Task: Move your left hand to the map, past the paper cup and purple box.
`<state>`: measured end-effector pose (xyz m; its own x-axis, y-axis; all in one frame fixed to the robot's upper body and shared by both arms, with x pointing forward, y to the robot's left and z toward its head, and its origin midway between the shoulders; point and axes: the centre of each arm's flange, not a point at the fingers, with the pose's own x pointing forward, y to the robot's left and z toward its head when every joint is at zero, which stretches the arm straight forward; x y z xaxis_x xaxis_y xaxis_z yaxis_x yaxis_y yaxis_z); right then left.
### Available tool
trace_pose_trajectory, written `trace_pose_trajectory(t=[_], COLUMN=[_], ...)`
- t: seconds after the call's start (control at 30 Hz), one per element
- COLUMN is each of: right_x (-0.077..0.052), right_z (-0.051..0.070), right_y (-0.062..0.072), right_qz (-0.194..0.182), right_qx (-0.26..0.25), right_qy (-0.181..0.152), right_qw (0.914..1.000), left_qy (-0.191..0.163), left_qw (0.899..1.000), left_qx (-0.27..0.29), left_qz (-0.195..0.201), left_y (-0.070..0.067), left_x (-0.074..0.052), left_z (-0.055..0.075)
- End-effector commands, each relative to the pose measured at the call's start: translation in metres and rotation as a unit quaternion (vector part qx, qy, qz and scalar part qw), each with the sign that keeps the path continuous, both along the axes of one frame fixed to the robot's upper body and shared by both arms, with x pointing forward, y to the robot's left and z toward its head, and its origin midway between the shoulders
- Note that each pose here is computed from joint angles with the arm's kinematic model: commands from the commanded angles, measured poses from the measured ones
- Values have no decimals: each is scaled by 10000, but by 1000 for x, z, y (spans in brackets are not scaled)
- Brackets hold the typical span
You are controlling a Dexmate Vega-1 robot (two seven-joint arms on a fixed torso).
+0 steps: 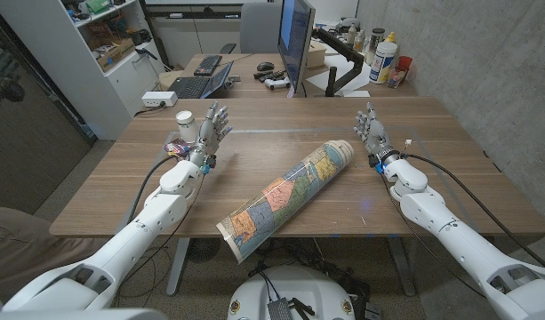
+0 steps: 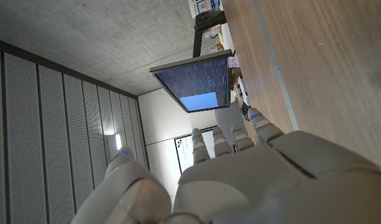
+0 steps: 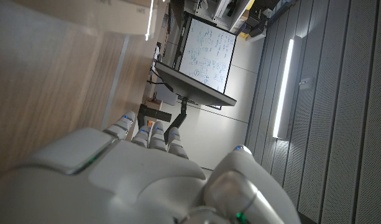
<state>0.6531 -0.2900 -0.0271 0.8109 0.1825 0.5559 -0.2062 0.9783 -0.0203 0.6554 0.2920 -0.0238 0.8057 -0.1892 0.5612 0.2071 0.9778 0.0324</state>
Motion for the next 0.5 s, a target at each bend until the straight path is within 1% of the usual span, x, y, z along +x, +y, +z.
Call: trace_pose_trajectory(t=[0.03, 0.2, 0.43, 0.5], right_x=[-3, -3, -6, -6], right_z=[4, 4, 2, 1], right_y=[5, 5, 3, 3], right_qz=[43, 26, -16, -15], right_qx=[-57, -31, -33, -44], right_qy=[-17, -6, 0, -13], right_qw=[10000, 10000, 10000, 10000], left_qy=[-50, -61, -86, -115], left_qw=[10000, 9999, 9999, 9996], left_qx=[72, 91, 114, 262], left_qz=[-16, -32, -51, -46], left_y=[2, 1, 2, 2], left_x=[-2, -2, -1, -3], left_z=[4, 5, 2, 3])
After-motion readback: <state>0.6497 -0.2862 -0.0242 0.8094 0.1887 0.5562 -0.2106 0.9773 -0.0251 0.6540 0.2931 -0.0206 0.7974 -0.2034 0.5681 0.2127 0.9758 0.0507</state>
